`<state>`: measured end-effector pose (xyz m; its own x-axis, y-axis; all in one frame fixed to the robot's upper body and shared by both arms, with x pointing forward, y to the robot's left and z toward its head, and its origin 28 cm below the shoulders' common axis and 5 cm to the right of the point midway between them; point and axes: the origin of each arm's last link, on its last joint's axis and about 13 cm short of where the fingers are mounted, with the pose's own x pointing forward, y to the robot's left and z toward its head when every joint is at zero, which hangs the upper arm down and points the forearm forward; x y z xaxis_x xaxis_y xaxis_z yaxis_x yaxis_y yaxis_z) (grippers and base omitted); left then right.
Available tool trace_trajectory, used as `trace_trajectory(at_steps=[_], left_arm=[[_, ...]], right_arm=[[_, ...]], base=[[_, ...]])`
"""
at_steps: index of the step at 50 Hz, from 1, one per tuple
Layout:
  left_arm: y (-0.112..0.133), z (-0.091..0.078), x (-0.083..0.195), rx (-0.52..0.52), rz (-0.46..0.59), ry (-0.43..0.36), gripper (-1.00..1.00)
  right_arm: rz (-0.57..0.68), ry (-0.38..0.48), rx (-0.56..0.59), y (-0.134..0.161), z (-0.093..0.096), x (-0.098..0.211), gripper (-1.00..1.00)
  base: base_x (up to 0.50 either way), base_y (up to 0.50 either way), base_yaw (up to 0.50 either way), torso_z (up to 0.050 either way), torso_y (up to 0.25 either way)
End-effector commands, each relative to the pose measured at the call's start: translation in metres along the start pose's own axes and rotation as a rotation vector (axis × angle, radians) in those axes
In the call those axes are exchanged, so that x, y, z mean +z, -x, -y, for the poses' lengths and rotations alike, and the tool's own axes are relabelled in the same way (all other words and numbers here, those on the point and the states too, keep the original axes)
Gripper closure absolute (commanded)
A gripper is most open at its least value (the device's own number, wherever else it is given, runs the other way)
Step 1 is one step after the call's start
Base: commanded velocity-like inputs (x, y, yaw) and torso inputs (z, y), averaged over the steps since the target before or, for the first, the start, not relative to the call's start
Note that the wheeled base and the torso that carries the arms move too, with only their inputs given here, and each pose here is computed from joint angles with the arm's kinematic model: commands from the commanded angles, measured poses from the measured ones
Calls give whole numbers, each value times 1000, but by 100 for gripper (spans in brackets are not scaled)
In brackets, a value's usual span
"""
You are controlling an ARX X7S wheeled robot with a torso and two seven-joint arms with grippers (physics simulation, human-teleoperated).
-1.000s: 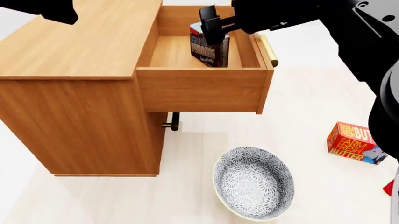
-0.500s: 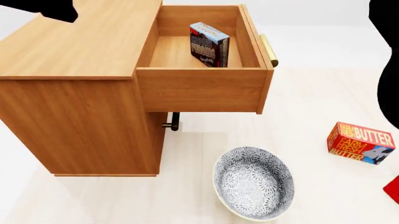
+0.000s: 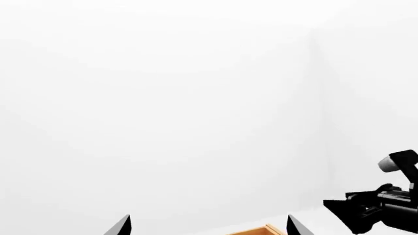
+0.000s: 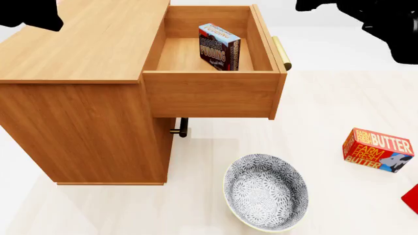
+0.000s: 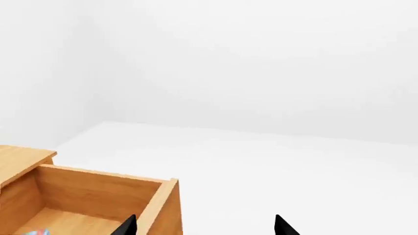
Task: Put the chocolate pudding in the top drawer of the cabinet and close it.
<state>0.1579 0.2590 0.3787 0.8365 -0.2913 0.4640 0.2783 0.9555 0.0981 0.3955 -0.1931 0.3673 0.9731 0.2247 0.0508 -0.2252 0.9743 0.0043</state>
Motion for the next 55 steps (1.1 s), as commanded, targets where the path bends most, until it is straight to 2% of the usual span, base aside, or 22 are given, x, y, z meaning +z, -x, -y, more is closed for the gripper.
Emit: trace_trajectory(at_steps=[1,13,30,55], left_arm=[[5,-1,-6,16,21,9,-100],[5,0,-8,18,26,20,-100],[7,0,-10,22,25,29,-100],[9,1,-8,21,27,34,-100]], right_arm=[[-5,-29,-110,18,21,-48,-100],[-56,-33,-112,23,24,-95,-100],[-139,-30,-97,26,20,-135,-100],[-157,-46,35,11,-11,-143,-100]], base=[[0,0,0,0,0],[0,0,0,0,0],[0,0,0,0,0],[0,0,0,0,0]])
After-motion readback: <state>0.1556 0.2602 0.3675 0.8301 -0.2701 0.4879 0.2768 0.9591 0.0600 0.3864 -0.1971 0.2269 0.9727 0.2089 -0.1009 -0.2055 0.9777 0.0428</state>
